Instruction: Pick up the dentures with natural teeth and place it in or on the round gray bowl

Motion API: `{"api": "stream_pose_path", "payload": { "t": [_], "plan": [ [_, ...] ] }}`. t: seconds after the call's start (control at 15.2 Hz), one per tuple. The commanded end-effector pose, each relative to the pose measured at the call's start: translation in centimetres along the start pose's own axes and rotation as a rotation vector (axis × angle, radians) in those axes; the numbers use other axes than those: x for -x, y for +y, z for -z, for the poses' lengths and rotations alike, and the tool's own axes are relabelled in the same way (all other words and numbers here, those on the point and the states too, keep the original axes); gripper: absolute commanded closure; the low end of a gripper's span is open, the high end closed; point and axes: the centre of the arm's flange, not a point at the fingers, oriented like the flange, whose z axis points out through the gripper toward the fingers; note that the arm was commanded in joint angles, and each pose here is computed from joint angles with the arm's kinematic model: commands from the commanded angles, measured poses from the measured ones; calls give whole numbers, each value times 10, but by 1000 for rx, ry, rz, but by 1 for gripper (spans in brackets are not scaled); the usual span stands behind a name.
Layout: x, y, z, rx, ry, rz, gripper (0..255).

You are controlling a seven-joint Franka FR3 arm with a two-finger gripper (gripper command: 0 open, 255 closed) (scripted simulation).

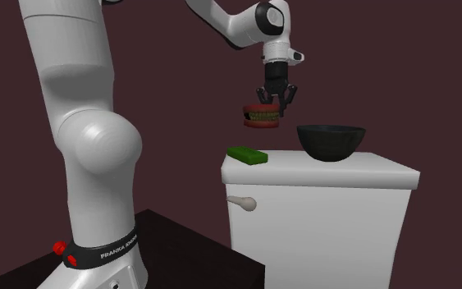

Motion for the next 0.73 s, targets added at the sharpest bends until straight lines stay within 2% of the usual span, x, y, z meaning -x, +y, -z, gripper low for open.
{"api": "stream_pose_path", "payload": {
  "t": [0.0,0.66],
  "plan": [
    [0,1,10,0,0,0,255],
    [3,4,63,0,0,0,255]
  ]
}}
